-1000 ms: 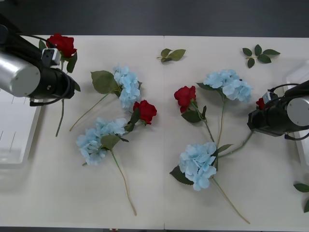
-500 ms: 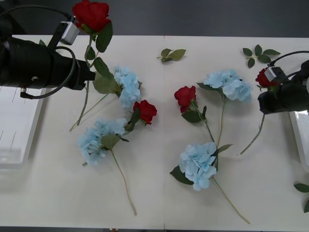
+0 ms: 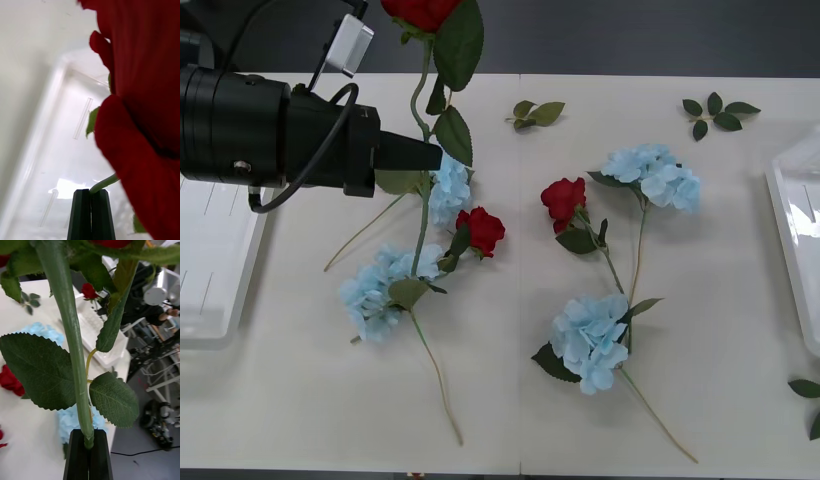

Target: Put the red flowers into the right box and the blue flowers into the left box

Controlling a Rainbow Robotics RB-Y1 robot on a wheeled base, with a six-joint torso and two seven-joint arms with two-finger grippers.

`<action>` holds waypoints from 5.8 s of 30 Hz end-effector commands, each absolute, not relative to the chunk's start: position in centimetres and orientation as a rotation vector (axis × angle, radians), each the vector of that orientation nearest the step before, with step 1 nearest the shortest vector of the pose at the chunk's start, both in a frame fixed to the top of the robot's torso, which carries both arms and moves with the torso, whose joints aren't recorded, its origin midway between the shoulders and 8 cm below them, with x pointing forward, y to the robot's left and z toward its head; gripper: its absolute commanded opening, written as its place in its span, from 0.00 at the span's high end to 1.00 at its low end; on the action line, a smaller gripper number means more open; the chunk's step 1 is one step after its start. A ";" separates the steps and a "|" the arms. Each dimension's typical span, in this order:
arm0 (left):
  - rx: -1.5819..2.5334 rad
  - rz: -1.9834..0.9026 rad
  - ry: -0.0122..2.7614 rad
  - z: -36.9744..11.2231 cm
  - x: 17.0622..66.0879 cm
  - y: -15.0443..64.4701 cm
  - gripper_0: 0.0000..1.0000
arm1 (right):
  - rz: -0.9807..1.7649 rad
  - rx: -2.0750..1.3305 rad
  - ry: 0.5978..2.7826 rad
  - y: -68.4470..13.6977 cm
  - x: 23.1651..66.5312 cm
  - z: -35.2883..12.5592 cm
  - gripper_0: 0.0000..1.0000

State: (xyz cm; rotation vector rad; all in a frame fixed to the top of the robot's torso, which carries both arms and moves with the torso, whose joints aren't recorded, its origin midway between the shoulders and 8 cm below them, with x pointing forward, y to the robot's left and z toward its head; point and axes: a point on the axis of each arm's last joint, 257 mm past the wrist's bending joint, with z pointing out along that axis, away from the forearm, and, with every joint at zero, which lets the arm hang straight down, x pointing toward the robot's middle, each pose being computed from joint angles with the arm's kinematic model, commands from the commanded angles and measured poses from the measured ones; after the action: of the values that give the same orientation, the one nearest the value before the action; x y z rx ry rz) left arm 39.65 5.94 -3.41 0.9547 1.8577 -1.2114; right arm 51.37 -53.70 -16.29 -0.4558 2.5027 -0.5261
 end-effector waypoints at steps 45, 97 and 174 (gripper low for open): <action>1.226 -1.403 1.560 -0.5 36.4 -3.3 1.00 | -0.932 -0.481 2.434 -68.5 49.9 -23.1 0.00; 1.226 -1.403 1.560 -0.5 36.4 -3.3 1.00 | 1.570 -0.629 1.567 -6.0 32.9 -10.1 0.00; 1.169 -1.449 1.616 -3.1 36.6 -3.3 0.00 | 1.271 -0.700 1.696 -9.4 39.0 -13.7 1.00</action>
State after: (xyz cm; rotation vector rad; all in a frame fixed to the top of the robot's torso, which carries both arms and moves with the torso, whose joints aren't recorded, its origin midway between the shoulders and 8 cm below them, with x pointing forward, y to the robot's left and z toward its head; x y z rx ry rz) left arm 36.93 -2.95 -2.69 1.1286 1.6689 -1.4773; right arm 37.55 -6.12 -13.88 -0.6248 1.6635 1.4022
